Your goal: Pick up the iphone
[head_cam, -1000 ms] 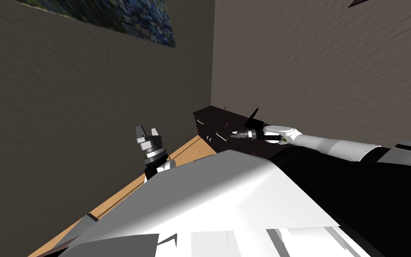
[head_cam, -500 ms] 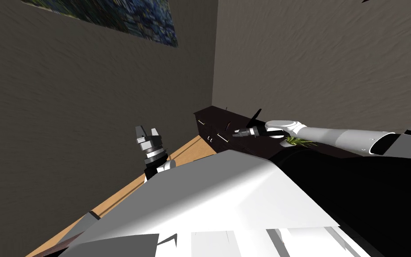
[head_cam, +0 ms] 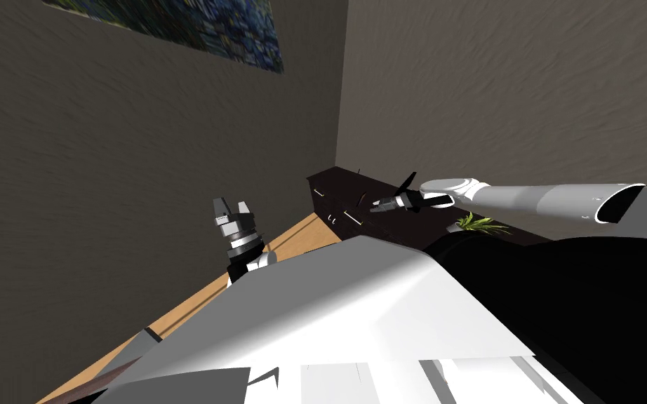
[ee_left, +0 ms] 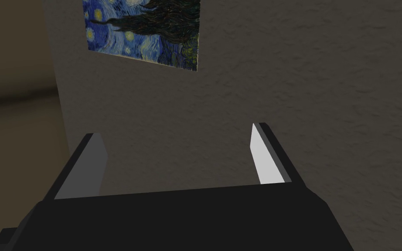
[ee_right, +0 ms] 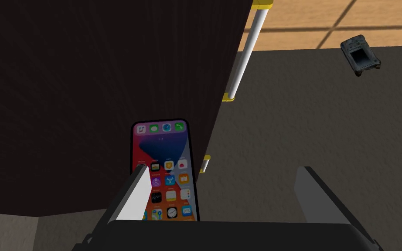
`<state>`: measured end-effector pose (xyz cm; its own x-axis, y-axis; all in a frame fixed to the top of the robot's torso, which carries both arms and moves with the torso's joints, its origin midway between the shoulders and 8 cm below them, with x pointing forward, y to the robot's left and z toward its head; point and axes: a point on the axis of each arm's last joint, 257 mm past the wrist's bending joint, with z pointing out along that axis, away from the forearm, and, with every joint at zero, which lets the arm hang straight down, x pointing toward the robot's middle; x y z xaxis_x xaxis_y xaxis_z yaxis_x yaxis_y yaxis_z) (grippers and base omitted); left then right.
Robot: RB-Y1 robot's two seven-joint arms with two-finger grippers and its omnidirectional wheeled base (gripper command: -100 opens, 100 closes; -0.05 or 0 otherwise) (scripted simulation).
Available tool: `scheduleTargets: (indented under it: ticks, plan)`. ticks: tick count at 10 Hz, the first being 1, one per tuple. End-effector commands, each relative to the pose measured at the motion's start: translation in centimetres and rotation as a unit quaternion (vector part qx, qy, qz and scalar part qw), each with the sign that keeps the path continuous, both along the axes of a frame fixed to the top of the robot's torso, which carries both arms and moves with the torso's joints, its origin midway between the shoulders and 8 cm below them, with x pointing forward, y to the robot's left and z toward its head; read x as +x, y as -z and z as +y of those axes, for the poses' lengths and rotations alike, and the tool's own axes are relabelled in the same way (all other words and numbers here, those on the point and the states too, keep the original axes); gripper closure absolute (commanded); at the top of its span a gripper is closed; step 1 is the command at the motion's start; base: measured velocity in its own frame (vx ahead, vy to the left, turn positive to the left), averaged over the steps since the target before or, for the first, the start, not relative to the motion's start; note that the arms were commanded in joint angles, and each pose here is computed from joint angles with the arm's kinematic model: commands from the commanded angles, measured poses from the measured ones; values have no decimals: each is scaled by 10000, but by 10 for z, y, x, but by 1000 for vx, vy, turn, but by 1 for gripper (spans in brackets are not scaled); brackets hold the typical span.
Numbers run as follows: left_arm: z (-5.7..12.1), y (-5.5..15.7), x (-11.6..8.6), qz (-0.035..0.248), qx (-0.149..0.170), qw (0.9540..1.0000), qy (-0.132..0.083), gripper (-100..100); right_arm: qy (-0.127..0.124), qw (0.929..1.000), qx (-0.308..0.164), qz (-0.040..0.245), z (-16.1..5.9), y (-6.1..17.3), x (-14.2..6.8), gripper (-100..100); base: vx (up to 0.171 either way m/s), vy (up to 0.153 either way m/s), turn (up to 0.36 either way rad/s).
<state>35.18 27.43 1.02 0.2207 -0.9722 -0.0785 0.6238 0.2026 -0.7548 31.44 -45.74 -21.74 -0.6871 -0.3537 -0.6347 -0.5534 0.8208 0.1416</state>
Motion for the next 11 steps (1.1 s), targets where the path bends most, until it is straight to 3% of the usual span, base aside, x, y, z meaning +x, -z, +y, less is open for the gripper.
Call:
scheduleTargets:
  ticks: [1, 6, 11]
  plan:
    - [0, 0, 0, 0, 0, 10000, 0, 0, -57, 9996, -282, 78, -13, -5, 4, -100, 35, 16, 49]
    - [0, 0, 0, 0, 0, 10000, 0, 0, -279, 9953, -893, 234, -35, -20, 15, -100, 21, 12, 28]
    - [0, 0, 0, 0, 0, 10000, 0, 0, -360, 9925, -1135, 291, -43, -27, 21, -100, 10, 10, 21]
